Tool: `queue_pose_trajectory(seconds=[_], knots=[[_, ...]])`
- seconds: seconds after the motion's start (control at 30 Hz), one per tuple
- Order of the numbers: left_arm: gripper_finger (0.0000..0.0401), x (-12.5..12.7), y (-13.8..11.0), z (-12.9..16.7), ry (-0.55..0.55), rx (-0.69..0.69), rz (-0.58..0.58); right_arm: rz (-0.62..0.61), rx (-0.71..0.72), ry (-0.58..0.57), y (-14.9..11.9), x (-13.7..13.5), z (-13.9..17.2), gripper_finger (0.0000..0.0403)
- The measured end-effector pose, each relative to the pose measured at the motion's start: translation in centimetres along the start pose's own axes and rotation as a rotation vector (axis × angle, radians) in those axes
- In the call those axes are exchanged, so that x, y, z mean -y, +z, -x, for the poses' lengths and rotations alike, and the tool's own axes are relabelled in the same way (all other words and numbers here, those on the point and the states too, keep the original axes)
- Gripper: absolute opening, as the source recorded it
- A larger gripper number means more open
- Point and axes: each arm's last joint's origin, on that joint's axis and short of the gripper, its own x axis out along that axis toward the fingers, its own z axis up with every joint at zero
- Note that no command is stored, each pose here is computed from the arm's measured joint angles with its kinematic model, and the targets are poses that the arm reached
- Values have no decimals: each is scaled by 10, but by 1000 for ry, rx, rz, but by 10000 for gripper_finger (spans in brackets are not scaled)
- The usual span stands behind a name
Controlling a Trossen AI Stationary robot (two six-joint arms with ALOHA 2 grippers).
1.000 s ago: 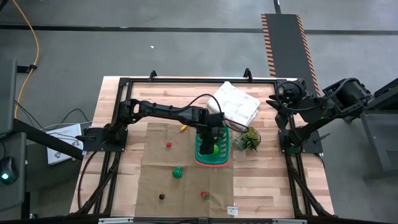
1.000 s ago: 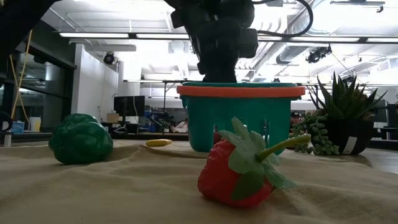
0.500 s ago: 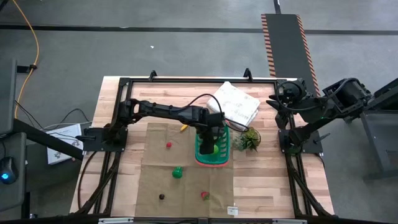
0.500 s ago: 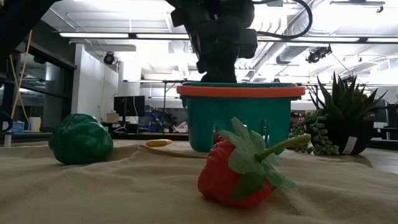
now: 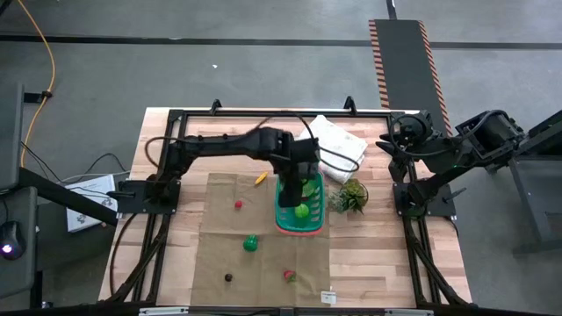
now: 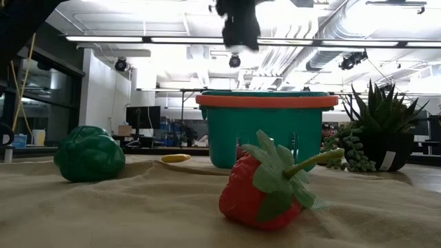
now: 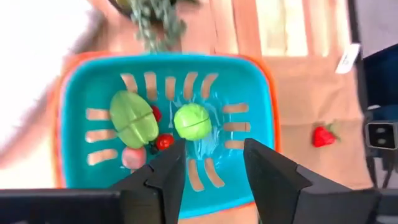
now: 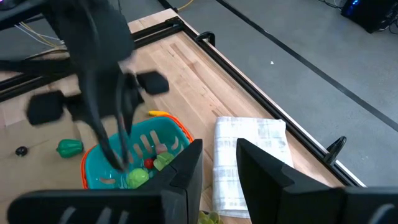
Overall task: Pick and placing Produce into tupperware
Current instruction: Put the red raspberry into the blue basket
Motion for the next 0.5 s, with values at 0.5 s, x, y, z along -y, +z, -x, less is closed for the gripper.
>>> queue_pose_trajectory(seconds=[0.5], knots=[[107,-13,-57,152,180,193,137,-7,-2,2,0,0,0,89]])
